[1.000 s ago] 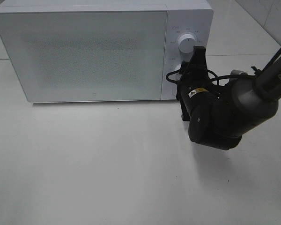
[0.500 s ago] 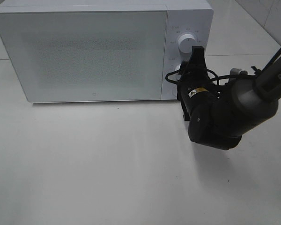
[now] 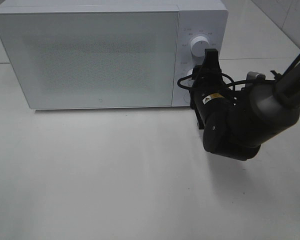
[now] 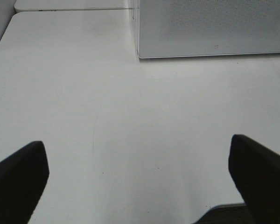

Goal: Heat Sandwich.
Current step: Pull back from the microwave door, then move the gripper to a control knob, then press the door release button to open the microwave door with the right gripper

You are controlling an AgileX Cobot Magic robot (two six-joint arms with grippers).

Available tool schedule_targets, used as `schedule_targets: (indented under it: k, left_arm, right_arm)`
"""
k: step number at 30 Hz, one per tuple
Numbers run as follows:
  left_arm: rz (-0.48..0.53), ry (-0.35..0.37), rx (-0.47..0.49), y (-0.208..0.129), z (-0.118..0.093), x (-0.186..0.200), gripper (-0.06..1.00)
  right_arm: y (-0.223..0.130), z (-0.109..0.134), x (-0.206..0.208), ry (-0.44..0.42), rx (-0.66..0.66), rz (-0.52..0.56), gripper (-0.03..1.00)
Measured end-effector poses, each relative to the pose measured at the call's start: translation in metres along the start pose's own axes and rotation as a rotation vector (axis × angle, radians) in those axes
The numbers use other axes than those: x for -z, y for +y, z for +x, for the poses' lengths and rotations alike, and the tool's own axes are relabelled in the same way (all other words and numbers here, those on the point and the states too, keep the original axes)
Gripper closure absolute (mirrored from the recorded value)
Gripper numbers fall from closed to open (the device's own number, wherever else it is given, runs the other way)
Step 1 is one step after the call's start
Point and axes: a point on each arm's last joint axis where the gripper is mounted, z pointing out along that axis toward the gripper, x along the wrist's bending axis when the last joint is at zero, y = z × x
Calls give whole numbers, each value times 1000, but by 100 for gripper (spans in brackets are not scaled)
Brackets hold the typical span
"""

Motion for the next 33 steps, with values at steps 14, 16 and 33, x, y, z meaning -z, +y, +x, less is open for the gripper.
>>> schedule_targets:
  k: [14, 16, 33]
  left_arm:
    - [0, 0, 0, 0, 0, 0, -3]
    - [0, 0, 0, 0, 0, 0, -3]
    - [0, 0, 0, 0, 0, 0, -3]
  right_arm:
    - [22, 12, 45, -55, 219, 107, 20]
    - [23, 14, 48, -60, 242, 119, 20]
    - [20, 32, 94, -197, 1035, 568, 20]
